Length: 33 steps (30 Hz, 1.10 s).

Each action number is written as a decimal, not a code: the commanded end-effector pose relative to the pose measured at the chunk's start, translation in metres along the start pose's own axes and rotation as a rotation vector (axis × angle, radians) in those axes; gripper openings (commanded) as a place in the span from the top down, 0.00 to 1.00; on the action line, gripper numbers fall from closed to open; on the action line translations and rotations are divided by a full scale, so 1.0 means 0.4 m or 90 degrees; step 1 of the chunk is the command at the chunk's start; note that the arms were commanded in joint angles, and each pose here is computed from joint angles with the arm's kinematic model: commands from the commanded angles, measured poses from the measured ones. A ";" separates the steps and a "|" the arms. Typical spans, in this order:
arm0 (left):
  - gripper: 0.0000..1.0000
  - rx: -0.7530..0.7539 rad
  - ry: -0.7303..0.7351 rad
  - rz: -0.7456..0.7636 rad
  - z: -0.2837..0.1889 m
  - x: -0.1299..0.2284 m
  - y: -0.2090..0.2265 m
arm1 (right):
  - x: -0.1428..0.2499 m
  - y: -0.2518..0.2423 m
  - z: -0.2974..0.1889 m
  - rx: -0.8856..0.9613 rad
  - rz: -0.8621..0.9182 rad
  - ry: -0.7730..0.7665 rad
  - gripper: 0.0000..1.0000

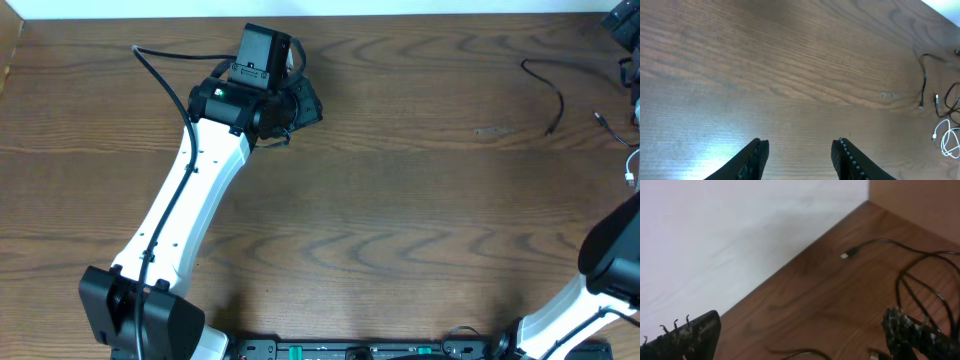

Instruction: Untangle cables

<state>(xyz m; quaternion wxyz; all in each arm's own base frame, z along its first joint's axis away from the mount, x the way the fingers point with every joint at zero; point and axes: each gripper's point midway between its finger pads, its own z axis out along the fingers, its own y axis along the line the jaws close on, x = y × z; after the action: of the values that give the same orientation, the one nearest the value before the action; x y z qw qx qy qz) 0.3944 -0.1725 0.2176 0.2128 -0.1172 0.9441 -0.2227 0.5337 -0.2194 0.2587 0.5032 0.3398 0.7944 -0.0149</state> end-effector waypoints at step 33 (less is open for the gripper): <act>0.01 -0.039 -0.138 0.051 -0.212 -0.146 0.158 | 0.293 0.248 -0.885 -0.372 -0.334 0.290 0.01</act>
<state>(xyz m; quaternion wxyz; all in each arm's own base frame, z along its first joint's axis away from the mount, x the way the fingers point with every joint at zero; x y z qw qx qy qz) 0.3976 -0.0698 0.2733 0.3127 -0.1129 0.9266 -0.1759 0.2923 0.0449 0.3642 0.3602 -0.0121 0.9155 0.1790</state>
